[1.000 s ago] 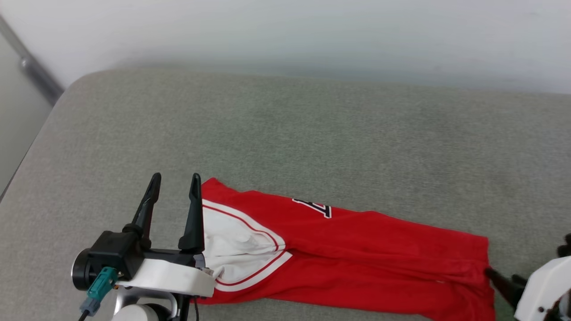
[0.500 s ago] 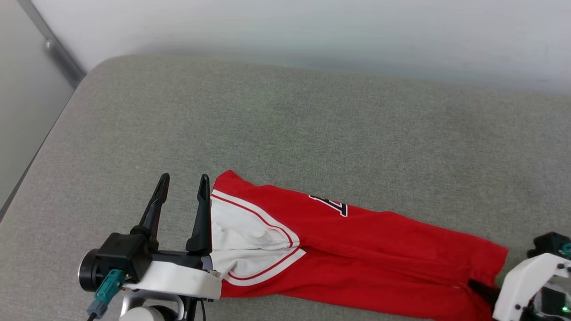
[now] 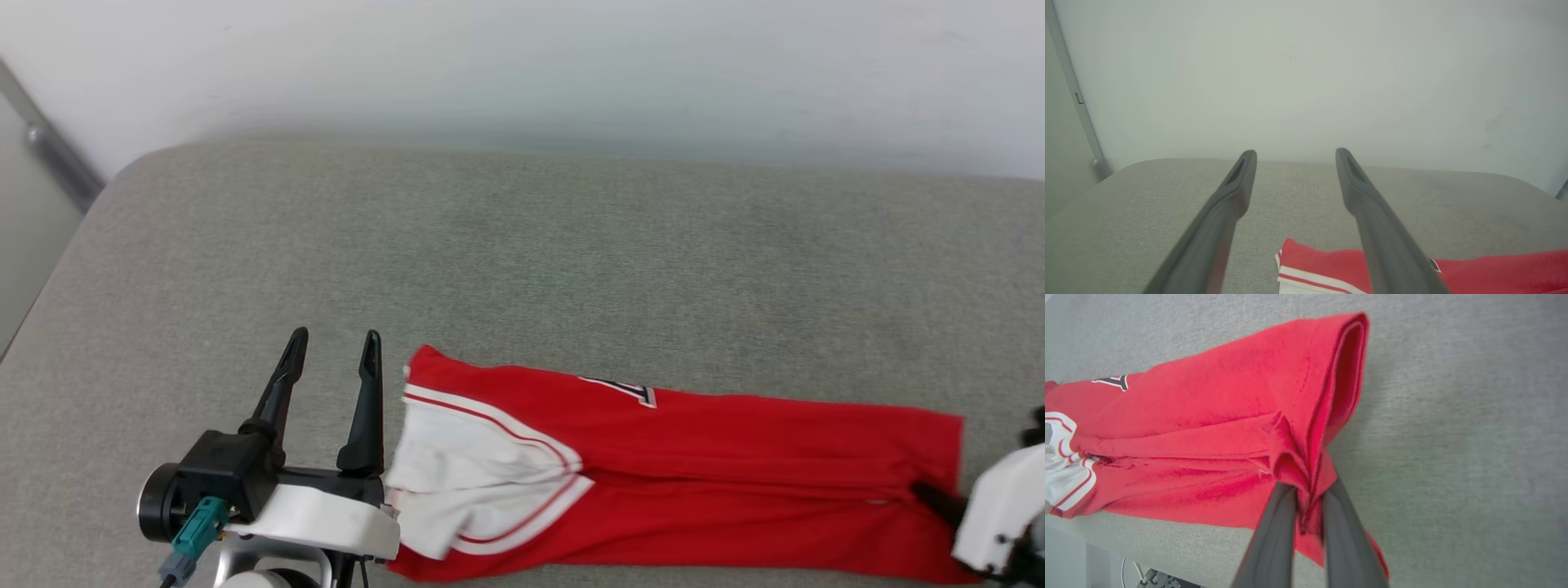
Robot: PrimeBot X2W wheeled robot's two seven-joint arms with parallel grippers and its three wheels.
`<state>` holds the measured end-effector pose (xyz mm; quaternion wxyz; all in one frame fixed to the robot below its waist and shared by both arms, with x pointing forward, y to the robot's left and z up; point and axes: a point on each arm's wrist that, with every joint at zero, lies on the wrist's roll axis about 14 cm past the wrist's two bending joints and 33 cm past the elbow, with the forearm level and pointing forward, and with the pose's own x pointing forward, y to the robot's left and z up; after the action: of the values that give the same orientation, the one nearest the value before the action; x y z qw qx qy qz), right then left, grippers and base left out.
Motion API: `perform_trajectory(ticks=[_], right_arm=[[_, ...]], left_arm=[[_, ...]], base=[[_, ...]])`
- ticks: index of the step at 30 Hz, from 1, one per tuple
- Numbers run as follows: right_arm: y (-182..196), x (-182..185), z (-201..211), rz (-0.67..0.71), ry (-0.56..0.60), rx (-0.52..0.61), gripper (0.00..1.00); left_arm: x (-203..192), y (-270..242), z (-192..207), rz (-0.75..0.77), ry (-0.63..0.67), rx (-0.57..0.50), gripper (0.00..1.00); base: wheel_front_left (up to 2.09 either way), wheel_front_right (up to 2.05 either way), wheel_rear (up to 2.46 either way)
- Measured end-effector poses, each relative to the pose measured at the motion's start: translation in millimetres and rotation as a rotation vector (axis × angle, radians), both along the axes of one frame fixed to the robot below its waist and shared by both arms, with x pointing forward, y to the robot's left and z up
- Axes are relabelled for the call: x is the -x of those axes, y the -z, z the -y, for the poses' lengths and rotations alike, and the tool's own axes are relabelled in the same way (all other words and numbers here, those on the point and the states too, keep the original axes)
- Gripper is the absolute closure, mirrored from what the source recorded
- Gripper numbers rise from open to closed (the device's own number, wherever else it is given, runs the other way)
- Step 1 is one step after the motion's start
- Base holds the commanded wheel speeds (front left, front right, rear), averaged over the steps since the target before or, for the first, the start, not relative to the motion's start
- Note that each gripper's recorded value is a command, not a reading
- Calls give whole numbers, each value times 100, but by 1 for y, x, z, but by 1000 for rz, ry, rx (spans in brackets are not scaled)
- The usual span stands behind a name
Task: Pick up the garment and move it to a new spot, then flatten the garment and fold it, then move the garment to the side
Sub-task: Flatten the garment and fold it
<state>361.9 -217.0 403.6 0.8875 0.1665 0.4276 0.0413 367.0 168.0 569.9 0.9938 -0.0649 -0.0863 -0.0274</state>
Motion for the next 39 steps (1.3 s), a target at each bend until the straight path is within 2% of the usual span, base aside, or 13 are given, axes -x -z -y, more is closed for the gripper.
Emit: perform_trajectory(ticks=[7, 10, 13, 21, 25, 29, 32, 38, 39], right_arm=[[-16, 11, 73, 36, 241, 23, 100], [-16, 18, 79, 20, 298, -43, 100], [-18, 13, 46, 7, 300, -256, 100], [-37, 4, -40, -63, 148, -824, 100], [-42, -1, -98, -119, 46, -1031, 100], [-52, -6, -150, -154, -49, -1133, 100], [-58, -4, -190, -187, -126, -1163, 100], [-57, -7, -241, -194, -208, -1112, 100], [-54, -7, -246, -193, -222, -1085, 82]], left_arm=[[-5, 0, 12, -1, 38, -1, 0], [-7, 2, 14, -5, 45, -3, 0], [-8, 3, 16, -7, 49, -4, 0], [-5, 0, 9, -4, 30, -12, 0], [-2, 0, 5, -9, 21, -11, 0], [-2, 0, 3, -12, 15, -10, 0], [-2, -1, 0, -13, 6, -6, 0], [-4, 3, -5, -25, -11, -1, 0], [-4, 5, -6, -31, -16, 1, 0]], base=[[0, 0, 0], [0, 0, 0], [0, 0, 0], [0, 0, 0], [0, 0, 0], [0, 0, 0], [0, 0, 0], [0, 0, 0], [0, 0, 0]])
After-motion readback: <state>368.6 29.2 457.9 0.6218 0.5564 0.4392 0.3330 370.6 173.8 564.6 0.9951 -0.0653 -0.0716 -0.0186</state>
